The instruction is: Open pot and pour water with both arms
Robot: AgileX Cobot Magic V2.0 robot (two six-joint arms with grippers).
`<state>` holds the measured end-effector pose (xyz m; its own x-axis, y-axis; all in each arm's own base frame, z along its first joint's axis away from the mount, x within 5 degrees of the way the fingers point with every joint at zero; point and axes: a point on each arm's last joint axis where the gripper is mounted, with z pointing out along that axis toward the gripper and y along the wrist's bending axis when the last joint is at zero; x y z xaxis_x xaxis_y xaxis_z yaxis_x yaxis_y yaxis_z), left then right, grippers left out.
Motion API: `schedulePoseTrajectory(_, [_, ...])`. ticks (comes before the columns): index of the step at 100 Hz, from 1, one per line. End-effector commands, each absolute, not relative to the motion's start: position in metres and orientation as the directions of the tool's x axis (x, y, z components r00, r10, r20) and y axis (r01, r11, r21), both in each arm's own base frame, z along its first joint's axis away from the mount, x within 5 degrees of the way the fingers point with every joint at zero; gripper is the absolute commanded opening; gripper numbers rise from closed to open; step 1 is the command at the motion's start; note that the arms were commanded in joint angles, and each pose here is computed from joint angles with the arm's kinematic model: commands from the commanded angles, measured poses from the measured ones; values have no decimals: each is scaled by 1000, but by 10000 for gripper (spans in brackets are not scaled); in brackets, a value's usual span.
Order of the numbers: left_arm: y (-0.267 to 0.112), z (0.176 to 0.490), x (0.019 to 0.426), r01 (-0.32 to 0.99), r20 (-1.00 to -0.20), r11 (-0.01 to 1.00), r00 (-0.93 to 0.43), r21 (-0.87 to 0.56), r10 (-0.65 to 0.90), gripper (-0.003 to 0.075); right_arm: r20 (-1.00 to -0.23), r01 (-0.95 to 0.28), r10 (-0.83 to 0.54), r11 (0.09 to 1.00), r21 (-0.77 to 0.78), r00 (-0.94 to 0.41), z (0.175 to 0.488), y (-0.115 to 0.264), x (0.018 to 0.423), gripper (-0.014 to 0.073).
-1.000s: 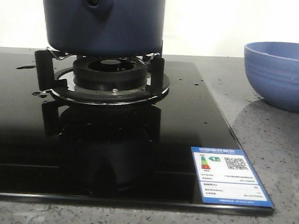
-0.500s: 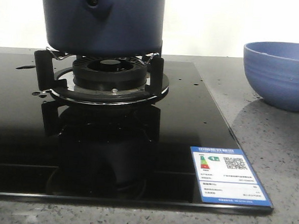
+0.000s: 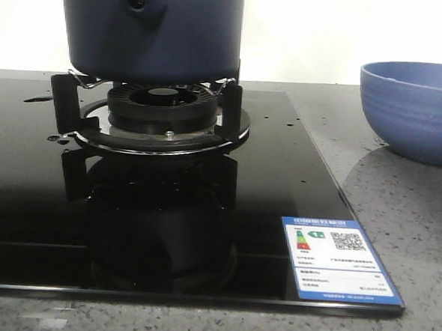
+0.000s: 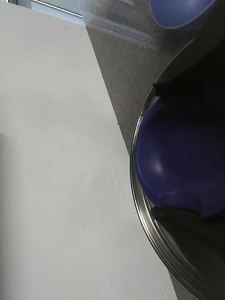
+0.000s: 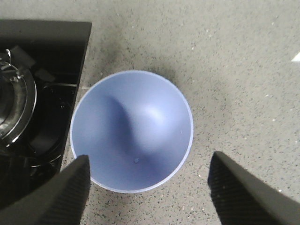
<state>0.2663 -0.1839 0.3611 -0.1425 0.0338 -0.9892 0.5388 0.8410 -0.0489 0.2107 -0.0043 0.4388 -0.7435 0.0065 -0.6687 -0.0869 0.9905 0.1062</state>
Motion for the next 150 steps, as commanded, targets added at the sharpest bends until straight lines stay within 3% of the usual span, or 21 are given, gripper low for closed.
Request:
schedulePoseTrajectory(1, [-180, 390, 264, 513, -999, 857, -2, -44, -50, 325, -731, -90, 10, 991, 98, -682, 447, -4, 208, 482])
schedulePoseTrajectory(54, [-177, 385, 270, 504, -999, 863, -33, -43, -31, 328, -724, -88, 11, 991, 99, -690, 441, -5, 210, 482])
schedulePoseTrajectory(61, [-177, 383, 270, 508, -999, 860, -43, -43, -24, 375, -726, -88, 12, 991, 99, -688, 441, -5, 210, 482])
schedulePoseTrajectory(73, [-178, 381, 269, 517, -998, 855, -70, -46, -11, 562, -726, -88, 12, 991, 99, -688, 441, -5, 210, 482])
schedulePoseTrajectory(79, [-178, 380, 269, 518, -997, 854, -81, -56, -16, 603, -726, -88, 12, 991, 99, -688, 441, -5, 210, 482])
schedulePoseTrajectory(117, [-144, 437, 221, 531, -992, 845, 52, -69, -114, 593, -734, -115, 9, 986, 118, -679, 442, -2, 211, 482])
schedulePoseTrajectory(127, [-130, 450, 208, 524, -990, 851, 98, -36, -103, 540, -765, -177, 13, 970, 165, -644, 447, 5, 212, 470])
schedulePoseTrajectory(134, [-120, 456, 200, 513, -988, 858, 114, -33, -106, 451, -805, -253, 33, 941, 224, -592, 453, 14, 215, 415])
schedulePoseTrajectory(143, [-107, 461, 193, 493, -989, 869, 113, -30, -98, 262, -861, -373, 70, 881, 290, -504, 462, 26, 215, 247])
schedulePoseTrajectory(150, [-95, 463, 187, 468, -991, 883, 105, -22, -81, 62, -903, -456, 91, 839, 296, -420, 466, 32, 212, 67])
